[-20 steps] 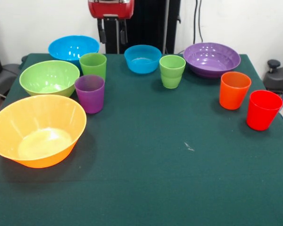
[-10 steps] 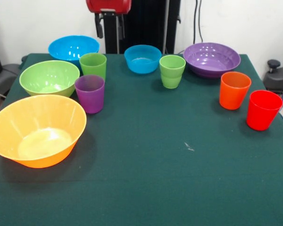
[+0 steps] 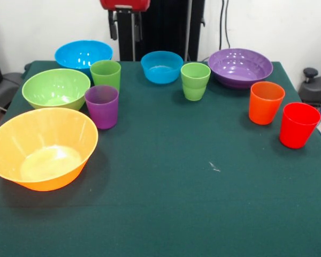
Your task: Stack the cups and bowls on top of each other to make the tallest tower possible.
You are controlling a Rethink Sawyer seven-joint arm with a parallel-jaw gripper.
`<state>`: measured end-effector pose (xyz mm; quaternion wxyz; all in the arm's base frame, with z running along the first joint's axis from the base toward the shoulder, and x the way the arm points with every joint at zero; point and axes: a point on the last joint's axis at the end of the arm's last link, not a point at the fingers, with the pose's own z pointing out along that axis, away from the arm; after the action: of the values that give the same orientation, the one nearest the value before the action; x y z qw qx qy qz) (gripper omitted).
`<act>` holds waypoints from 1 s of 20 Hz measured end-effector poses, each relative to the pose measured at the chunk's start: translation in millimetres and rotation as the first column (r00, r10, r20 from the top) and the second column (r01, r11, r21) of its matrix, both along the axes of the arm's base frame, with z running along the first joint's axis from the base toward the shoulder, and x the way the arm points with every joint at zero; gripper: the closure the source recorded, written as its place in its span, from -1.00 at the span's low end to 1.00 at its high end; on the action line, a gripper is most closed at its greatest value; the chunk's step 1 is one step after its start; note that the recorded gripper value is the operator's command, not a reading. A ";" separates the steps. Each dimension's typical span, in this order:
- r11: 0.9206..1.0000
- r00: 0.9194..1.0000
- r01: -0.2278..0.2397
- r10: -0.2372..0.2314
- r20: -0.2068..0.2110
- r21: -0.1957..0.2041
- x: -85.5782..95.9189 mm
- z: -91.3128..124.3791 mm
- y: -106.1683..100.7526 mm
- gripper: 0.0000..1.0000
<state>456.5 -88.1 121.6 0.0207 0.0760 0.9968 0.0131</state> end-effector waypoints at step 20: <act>0.996 0.994 -0.070 0.074 0.075 -0.046 11.7 5.3 72.7 -1.00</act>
<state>468.2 -15.3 126.9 0.0602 0.0391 0.9974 -0.0049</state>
